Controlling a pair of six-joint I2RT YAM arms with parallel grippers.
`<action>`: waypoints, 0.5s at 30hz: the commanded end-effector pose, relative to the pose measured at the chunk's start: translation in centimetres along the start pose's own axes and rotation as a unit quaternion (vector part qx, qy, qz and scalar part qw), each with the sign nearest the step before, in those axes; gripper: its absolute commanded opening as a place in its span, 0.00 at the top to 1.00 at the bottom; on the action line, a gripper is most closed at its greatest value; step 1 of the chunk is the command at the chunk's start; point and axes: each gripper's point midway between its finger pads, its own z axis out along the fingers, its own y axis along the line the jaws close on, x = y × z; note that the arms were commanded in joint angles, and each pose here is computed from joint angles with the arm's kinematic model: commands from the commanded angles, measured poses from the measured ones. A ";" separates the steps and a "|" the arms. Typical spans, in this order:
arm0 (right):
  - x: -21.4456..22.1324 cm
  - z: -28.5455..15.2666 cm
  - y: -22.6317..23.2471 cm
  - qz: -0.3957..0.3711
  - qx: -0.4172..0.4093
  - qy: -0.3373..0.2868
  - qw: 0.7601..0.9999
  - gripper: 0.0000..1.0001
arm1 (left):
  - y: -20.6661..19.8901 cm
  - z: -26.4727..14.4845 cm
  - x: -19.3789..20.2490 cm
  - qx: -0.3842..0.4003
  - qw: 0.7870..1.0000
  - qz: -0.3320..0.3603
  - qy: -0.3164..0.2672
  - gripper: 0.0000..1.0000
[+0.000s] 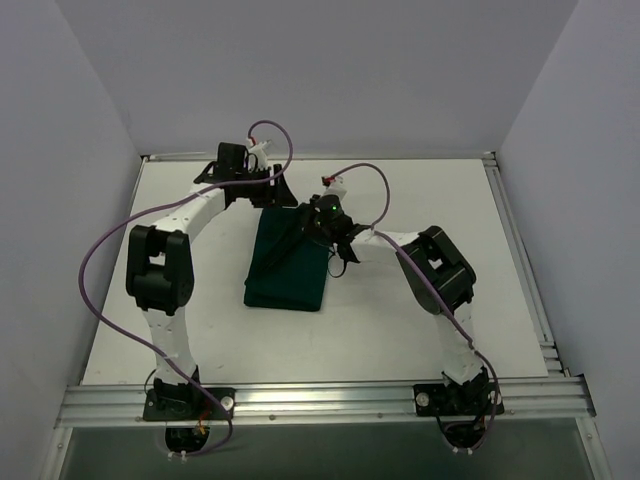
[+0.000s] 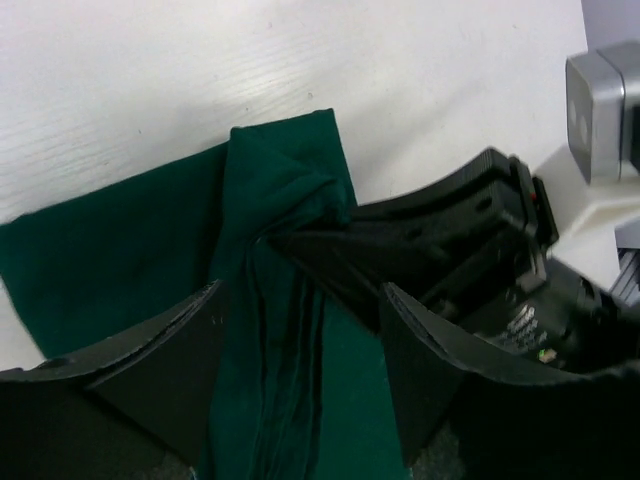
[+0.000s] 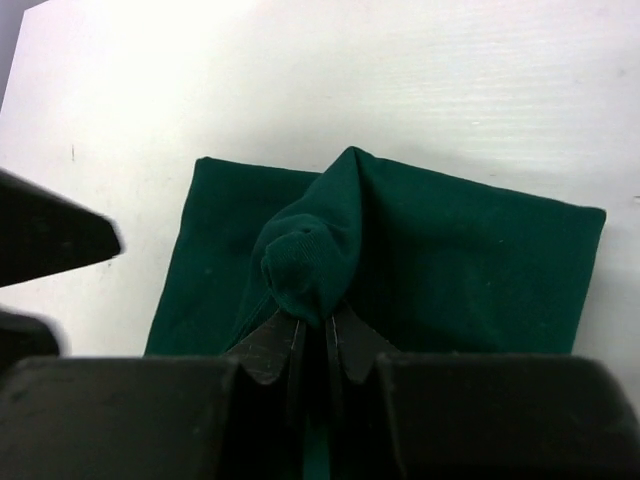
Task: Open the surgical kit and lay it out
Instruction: Open the surgical kit at the center of the board.
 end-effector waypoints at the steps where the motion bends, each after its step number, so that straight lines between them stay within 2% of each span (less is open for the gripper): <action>1: -5.6 -1.9 1.6 0.017 -0.051 -0.042 0.998 1.00 | -3.4 -3.5 -3.7 0.008 0.997 0.066 -0.043 0.29; 7: -6.7 -3.8 0.3 -0.003 -0.082 -0.013 0.997 1.00 | -3.6 -6.2 -4.9 -0.032 0.991 0.114 -0.066 0.23; 10: -7.4 -5.0 -0.8 -0.001 -0.101 0.003 0.995 1.00 | -1.4 -6.4 -3.9 -0.076 0.988 0.122 -0.056 0.23; 15: -7.2 -7.3 -3.8 -0.029 -0.081 0.031 0.996 1.00 | 2.4 -5.5 -1.1 -0.124 0.985 0.120 -0.022 0.24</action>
